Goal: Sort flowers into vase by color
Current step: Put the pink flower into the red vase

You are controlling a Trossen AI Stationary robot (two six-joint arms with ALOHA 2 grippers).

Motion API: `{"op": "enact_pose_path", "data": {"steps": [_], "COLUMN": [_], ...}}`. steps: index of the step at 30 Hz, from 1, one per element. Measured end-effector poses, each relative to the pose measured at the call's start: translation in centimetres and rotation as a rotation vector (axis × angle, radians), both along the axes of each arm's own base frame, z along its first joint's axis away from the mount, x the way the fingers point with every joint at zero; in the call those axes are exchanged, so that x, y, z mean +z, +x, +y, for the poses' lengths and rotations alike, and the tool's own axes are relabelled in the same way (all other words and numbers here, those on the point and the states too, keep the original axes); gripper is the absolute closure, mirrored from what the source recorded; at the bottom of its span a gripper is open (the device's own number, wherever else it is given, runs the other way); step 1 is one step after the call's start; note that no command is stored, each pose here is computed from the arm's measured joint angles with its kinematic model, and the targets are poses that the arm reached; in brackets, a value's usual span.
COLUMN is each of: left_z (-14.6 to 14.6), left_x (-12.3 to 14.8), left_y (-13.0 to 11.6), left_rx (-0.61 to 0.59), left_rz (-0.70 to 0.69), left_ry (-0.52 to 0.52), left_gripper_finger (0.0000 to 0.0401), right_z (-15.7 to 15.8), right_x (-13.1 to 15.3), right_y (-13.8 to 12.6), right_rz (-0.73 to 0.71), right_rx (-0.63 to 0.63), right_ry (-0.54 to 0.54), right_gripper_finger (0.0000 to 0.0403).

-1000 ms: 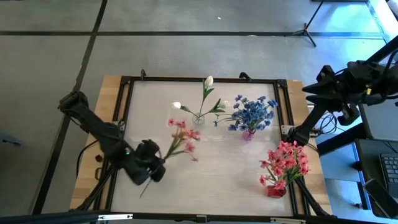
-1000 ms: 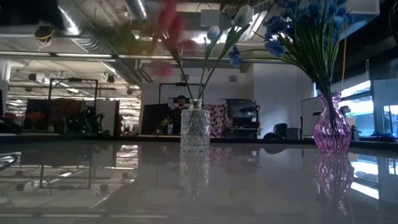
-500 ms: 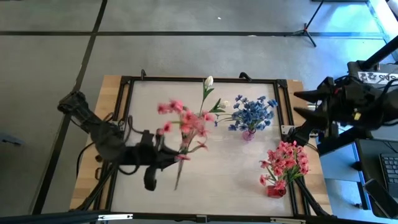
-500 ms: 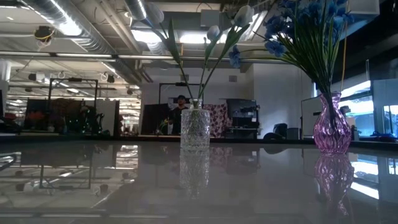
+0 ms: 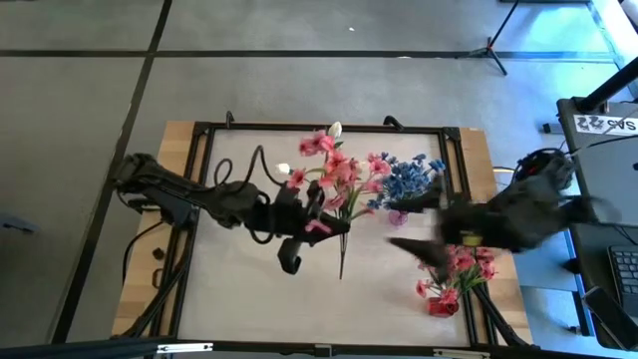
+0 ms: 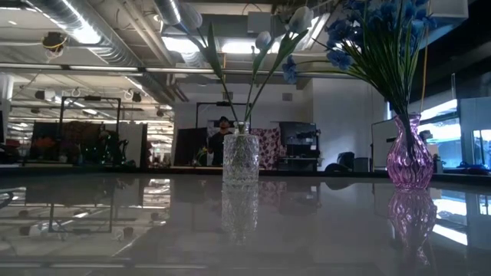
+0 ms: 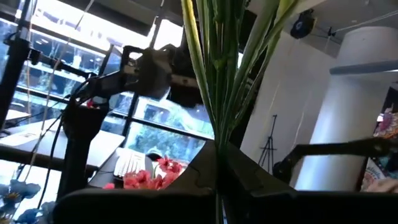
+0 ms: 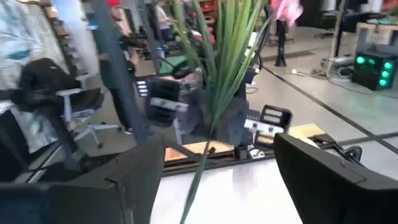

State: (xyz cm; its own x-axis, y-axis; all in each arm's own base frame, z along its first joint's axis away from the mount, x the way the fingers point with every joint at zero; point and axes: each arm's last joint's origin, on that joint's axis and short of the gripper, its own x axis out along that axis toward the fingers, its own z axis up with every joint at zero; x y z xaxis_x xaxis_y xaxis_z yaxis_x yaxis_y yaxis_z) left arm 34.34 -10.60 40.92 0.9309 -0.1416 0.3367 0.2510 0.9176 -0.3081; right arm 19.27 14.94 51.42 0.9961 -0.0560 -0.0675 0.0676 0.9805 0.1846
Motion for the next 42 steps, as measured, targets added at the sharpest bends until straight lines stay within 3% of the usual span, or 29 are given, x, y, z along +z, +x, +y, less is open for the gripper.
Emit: {"op": "enact_pose_path", "data": {"steps": [6,10,15,19,23,30,36,42], "left_z": [0.1,-0.4,-0.6,-0.6,-0.6,-0.5,-0.2,-0.3], "left_x": [-0.2,-0.3,-0.6,-0.6,-0.7,-0.4,0.2,1.7], "left_y": [0.3,0.2,0.2,0.2,0.2,-0.1,-1.1,-4.7], "left_rx": [-0.009,0.004,0.045,0.052,0.05,0.069,0.092,0.14], "left_rz": [0.0,0.002,0.041,0.043,0.049,0.045,0.085,0.209], "left_ry": [-0.001,0.015,0.021,0.019,0.022,0.058,0.069,0.071], "left_gripper_finger": [0.0401,0.0401,0.0401,0.0398,0.0385,0.0361,0.0325,0.028], "right_z": [-0.8,-1.7,-1.8,-1.8,-1.8,-1.7,-1.9,-3.3], "right_x": [-0.8,-1.4,-1.8,-2.2,-2.2,-2.2,-1.7,0.5], "right_y": [5.3,7.0,9.0,10.2,10.2,10.2,9.6,6.6], "right_rz": [-0.045,-0.027,-0.052,-0.064,-0.072,-0.069,-0.087,-0.149], "right_rx": [0.037,0.04,0.188,0.182,0.175,0.19,0.196,0.23], "right_ry": [0.027,0.045,0.054,0.045,-0.011,-0.046,-0.033,-0.01], "right_gripper_finger": [0.0109,0.0109,0.011,0.0136,0.0208,0.0384,0.0382,0.0387]}}
